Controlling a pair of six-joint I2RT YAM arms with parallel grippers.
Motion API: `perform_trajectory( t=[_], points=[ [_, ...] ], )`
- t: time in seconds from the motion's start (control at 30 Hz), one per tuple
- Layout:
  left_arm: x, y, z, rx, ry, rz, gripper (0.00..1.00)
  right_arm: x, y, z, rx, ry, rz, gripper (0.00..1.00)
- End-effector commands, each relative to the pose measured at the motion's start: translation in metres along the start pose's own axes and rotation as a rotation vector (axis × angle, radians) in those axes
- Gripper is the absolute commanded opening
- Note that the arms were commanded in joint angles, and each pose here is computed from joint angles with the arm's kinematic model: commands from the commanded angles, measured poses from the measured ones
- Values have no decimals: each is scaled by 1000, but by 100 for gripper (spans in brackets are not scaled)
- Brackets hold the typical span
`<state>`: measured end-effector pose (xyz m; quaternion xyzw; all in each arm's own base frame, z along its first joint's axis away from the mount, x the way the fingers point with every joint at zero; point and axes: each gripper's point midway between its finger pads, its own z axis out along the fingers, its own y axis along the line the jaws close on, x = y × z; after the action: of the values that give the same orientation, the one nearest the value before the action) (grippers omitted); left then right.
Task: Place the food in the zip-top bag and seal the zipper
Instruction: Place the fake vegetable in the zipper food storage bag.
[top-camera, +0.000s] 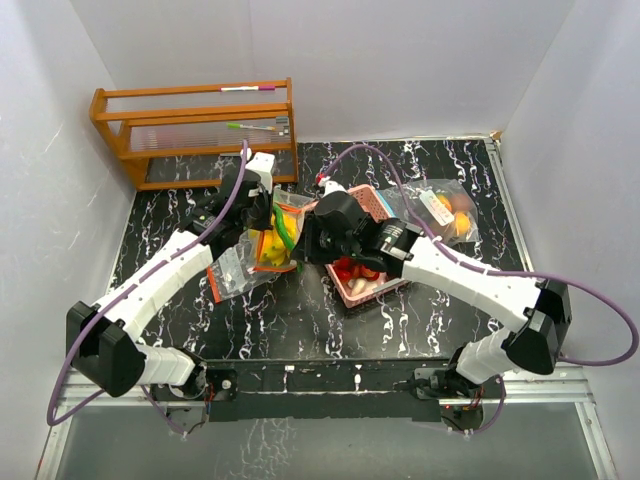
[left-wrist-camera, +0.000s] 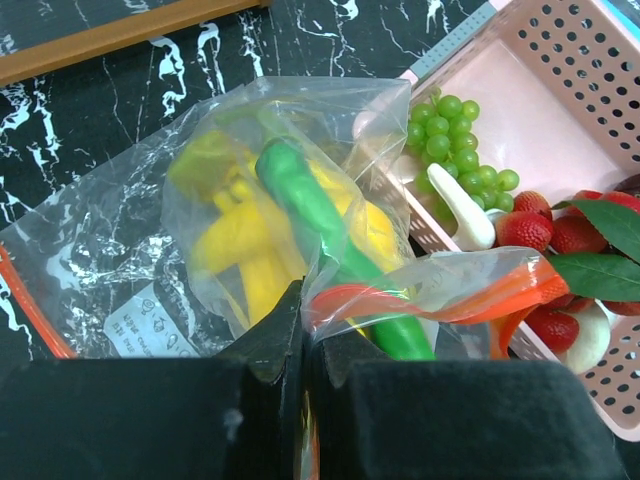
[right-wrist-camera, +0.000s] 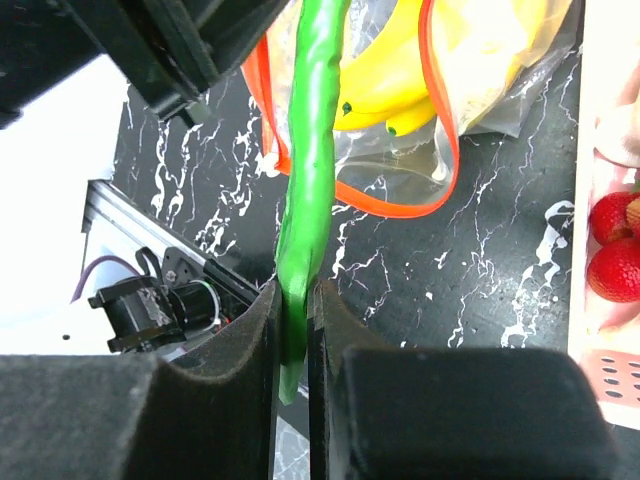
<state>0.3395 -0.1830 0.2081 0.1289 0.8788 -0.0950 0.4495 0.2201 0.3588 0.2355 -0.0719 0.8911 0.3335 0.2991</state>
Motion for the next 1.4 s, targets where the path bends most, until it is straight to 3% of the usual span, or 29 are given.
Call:
perform_trajectory(
  t=[0.0, 0.33, 0.63, 0.87, 1.1, 1.37],
  points=[
    [-15, 5, -11, -25, -70, 2, 0, -27, 11, -31, -1, -77, 21, 8],
    [-44, -8, -22, 37, -138, -31, 0, -1, -18, -9, 112, -23, 155, 8],
    [-43, -22, -33, 111, -150, -85, 0, -30, -4, 1, 99, -145, 336, 8],
    [-40, -35, -42, 170, -174, -108, 0, -48, -22, -3, 195, -273, 451, 8],
    [-29, -46, -51, 209, -160, -103, 0, -75, -30, 4, 225, -428, 471, 8],
    [-21, -52, -54, 238, -141, -107, 0, -78, -28, 44, 236, -423, 394, 8]
  ],
)
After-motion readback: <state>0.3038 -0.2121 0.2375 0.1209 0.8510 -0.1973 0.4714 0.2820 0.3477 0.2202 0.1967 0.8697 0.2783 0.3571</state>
